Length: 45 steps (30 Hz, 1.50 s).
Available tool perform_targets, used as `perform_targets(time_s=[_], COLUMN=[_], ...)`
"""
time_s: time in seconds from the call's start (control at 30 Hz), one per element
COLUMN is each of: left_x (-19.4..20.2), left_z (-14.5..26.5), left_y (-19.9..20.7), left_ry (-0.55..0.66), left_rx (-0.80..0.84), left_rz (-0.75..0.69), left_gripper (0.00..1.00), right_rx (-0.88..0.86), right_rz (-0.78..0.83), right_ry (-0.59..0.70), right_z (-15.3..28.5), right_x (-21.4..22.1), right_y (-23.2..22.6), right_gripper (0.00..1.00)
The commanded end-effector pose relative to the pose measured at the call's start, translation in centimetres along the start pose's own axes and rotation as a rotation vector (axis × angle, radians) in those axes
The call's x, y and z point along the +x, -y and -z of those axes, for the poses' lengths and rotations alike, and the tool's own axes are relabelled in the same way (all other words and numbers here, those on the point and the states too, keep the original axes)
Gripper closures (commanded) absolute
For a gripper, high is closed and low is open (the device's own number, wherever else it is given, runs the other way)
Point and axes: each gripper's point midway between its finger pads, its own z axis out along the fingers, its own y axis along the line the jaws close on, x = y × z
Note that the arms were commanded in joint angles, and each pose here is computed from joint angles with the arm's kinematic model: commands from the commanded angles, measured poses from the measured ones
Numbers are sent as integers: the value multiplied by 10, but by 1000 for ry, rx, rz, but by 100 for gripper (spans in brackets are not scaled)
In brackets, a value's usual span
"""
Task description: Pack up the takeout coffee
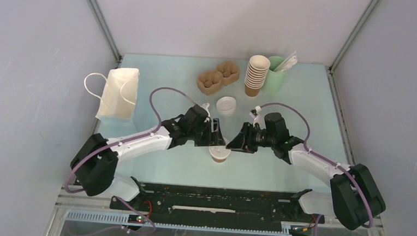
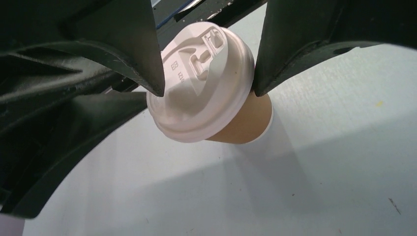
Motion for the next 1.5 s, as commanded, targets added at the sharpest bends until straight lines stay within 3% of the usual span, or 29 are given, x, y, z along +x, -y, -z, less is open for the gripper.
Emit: perform_targets(time_s=[0.0,0.27,0.43,0.57,0.77,0.83,0.97,1.1,1.47], left_x=[-25,-32,-47,-60,-59,-50,-27,-5,22], left_z=[1,-8,-2,19,60,70,79,72,37], left_y=[34,53,52,34,7,3,-9,-16,-8], left_ry=[49,15,56,119,161,174,171,126,21], left_rx=[96,156,104,-16,-121,-101,-73,-40,75], left_rz=[-61,-129,-193,-227,-189,-127,-34,28,122], left_gripper=[29,30,14,1,0,5,33,49,50], right_rx=[-20,-8,-47,-41,9,-7,-57,-82,-99], right_rz=[9,-5,13,41,54,51,24,-20,-6], right_ry=[83,116,83,78,94,87,-2,-57,-98], right_z=[-2,2,1,16,50,57,51,32,16], right_x=[-1,19,29,27,11,0,-11,-18,-21], right_y=[-17,-25,-36,-31,-10,-8,-5,6,17], right_gripper=[49,47,45,33,28,32,40,51,56])
